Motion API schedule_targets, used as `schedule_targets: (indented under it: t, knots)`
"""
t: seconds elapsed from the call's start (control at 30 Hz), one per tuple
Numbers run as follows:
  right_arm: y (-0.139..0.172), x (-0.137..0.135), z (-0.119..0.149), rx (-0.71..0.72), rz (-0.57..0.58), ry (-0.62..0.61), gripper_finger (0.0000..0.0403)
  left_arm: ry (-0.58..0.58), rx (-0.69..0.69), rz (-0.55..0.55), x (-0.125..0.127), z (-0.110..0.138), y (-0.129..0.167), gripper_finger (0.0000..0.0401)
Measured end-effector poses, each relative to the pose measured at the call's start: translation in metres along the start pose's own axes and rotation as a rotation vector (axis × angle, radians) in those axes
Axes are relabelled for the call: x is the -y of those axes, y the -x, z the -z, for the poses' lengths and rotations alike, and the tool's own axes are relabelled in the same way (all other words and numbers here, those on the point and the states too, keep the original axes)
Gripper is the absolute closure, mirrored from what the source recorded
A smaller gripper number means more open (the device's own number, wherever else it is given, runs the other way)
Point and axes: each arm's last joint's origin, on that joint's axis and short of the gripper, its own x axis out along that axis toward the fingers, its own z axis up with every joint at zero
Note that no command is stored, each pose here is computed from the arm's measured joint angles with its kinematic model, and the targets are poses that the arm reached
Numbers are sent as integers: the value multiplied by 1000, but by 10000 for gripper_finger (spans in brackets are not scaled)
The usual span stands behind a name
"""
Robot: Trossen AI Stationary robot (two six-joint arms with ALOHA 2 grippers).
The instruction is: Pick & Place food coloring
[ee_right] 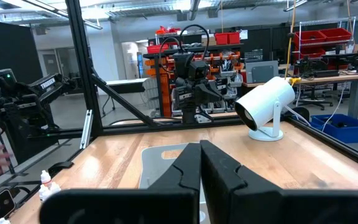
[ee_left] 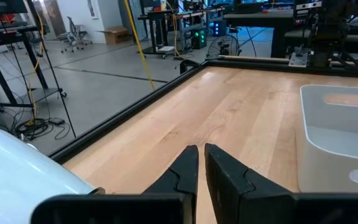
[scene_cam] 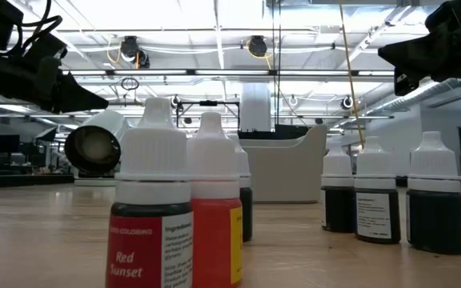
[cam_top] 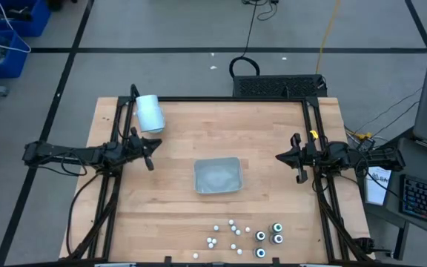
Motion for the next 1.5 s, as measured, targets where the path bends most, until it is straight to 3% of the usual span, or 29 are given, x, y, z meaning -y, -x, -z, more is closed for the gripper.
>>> schedule_targets:
  t: [0.67,1.0,1.5]
  knots:
    - [0,0,0,0,1,0,403,1,0,0,0,0,0,364]
    - [0,0,-1,10,4,0,403,119,44,5,0,-5,0,364]
    - [-1,0,0,-2,1,-52,403,114,63,58,2,-7,0,364]
